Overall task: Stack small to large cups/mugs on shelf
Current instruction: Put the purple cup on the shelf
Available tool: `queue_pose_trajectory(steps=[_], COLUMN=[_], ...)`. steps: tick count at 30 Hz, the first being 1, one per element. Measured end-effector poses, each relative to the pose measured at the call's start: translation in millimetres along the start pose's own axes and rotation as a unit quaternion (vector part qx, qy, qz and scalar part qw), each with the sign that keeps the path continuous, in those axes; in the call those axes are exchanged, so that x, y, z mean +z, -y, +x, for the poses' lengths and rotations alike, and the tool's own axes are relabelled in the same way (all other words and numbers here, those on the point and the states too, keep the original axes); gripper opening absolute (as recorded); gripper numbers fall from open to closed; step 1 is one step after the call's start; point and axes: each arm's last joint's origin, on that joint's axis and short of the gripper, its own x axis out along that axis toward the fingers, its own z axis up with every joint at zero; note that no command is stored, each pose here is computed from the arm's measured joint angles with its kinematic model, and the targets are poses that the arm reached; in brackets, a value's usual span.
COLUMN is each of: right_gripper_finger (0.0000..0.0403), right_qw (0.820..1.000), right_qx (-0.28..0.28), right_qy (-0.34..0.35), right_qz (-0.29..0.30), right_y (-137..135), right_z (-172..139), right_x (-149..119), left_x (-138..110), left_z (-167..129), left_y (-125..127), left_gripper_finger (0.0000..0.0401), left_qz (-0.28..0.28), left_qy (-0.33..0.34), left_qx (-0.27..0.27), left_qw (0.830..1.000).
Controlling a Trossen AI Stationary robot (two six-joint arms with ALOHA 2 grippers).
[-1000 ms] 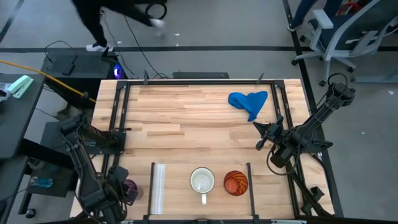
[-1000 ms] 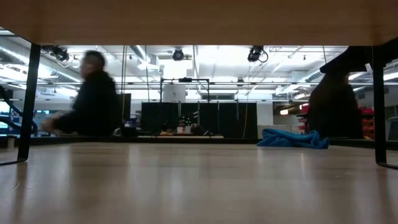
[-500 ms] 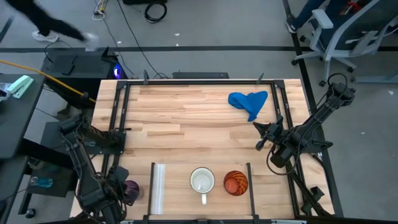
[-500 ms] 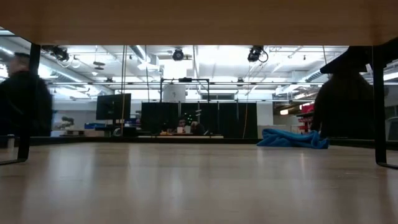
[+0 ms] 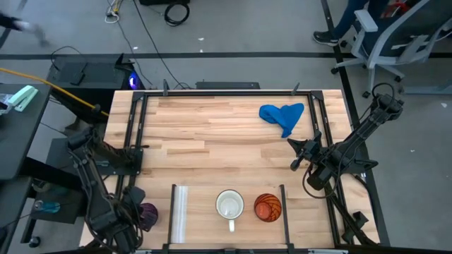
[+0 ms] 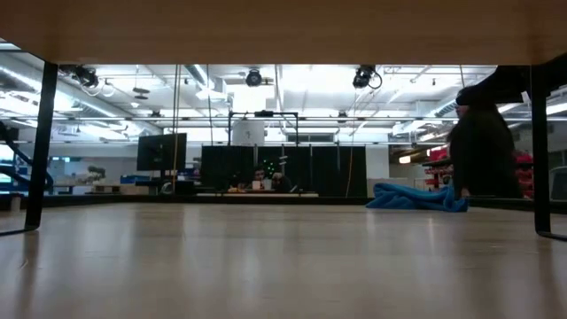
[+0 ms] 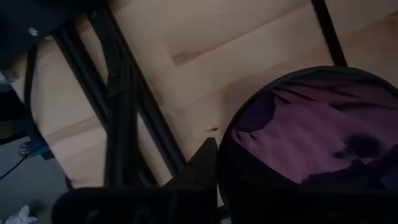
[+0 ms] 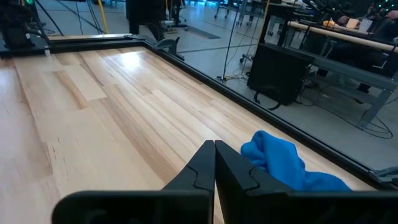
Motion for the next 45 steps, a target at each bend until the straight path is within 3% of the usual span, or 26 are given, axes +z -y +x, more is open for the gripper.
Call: queue_pose_trajectory(steps=[7, 15, 30, 38, 45], right_gripper_finger=[0.0010, 0.0010, 0.0010, 0.0011, 0.0011], right_qw=[1.000, 1.000, 1.000, 1.000, 1.000], right_qx=[0.000, 0.002, 0.008, 0.008, 0.008], right_qy=[0.000, -0.005, -0.012, -0.012, -0.011], right_qz=[0.000, 0.000, 0.007, 0.007, 0.007], right_y=[0.0, -0.1, -1.3, -1.3, -1.4], right_z=[0.0, 0.0, -0.2, -0.2, -0.2], right_x=[0.0, -0.3, -0.4, -0.3, -0.3], left_x=[14.8, 36.4, 65.4, 84.6, 103.2], left_z=[-15.5, -37.9, -64.4, -74.3, -44.6], left_y=[-19.0, -35.7, -67.4, -79.7, -91.7], left_gripper_finger=[0.0013, 0.0013, 0.0013, 0.0013, 0.0013], left_qz=[0.001, -0.007, -0.023, -0.028, -0.035], left_qy=[0.003, 0.010, -0.022, 0.026, -0.002], left_qx=[0.004, -0.074, -0.152, -0.222, -0.158], left_qw=[1.000, 0.997, 0.988, 0.974, 0.987])
